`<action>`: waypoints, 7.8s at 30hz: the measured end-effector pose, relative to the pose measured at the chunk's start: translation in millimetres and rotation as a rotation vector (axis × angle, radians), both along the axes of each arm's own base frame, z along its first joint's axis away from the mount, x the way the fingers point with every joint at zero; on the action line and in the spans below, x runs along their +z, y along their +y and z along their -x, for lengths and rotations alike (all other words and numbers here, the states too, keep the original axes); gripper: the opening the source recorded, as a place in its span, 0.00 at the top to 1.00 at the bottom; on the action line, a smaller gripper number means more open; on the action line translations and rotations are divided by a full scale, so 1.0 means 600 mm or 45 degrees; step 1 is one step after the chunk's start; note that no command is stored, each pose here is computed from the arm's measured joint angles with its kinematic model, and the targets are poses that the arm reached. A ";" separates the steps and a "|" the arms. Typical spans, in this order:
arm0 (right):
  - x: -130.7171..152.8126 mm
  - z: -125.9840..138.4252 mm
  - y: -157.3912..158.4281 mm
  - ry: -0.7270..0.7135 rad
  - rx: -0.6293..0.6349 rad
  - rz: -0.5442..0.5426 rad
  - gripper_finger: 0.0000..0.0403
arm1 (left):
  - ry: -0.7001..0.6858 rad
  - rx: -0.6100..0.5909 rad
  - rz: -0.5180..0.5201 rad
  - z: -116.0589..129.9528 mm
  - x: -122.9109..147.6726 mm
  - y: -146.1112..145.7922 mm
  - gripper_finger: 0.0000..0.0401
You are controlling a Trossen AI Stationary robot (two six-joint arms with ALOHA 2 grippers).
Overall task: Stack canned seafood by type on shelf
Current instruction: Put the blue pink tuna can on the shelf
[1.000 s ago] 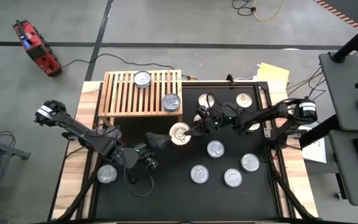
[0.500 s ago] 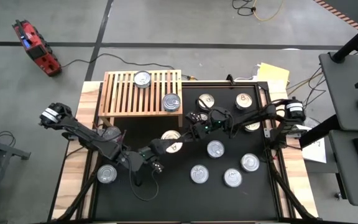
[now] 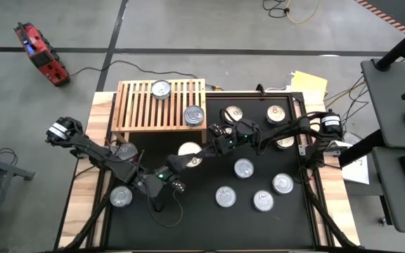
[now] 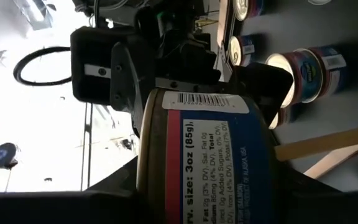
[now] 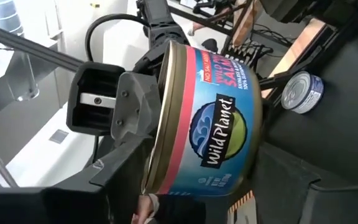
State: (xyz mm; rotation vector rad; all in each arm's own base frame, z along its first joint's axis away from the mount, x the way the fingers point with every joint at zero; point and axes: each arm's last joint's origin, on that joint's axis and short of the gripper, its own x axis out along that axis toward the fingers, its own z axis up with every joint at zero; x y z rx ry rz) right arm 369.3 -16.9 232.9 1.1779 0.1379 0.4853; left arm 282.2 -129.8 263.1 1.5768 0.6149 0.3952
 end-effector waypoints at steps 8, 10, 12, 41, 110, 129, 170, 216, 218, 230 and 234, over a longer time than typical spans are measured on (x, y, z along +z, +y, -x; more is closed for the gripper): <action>0.004 0.001 -0.001 -0.019 -0.038 0.011 0.38 | -0.085 0.083 0.072 0.002 0.002 0.002 0.60; 0.005 0.001 -0.001 -0.029 -0.044 0.020 0.36 | -0.124 0.102 0.108 0.002 0.004 0.003 0.60; 0.005 0.001 -0.001 -0.043 -0.049 0.035 0.33 | -0.172 0.126 0.149 0.005 0.009 0.005 0.60; 0.035 0.029 0.020 -0.314 0.359 0.520 0.35 | -0.556 0.095 0.864 0.091 0.088 0.070 0.60; 0.077 0.129 0.003 0.147 -0.181 1.421 0.43 | -0.124 1.195 0.727 0.204 0.014 0.281 0.59; 0.077 0.129 0.003 0.147 -0.180 1.420 0.35 | -0.137 1.199 0.767 0.203 0.013 0.281 0.49; 0.076 0.129 0.003 0.153 -0.179 1.407 0.31 | -0.114 1.145 0.942 0.197 0.028 0.278 0.33; 0.073 0.130 0.004 0.166 -0.172 1.398 0.25 | -0.334 1.000 1.558 0.210 0.180 0.264 0.77; 0.069 0.131 0.003 0.173 -0.168 1.399 0.26 | -0.301 1.043 1.563 0.212 0.170 0.263 0.92; 0.067 0.132 0.004 0.177 -0.165 1.399 0.30 | -0.261 1.166 1.422 0.209 0.123 0.268 1.00; 0.067 0.132 0.004 0.177 -0.165 1.399 0.28 | -0.276 1.177 1.381 0.209 0.121 0.269 1.00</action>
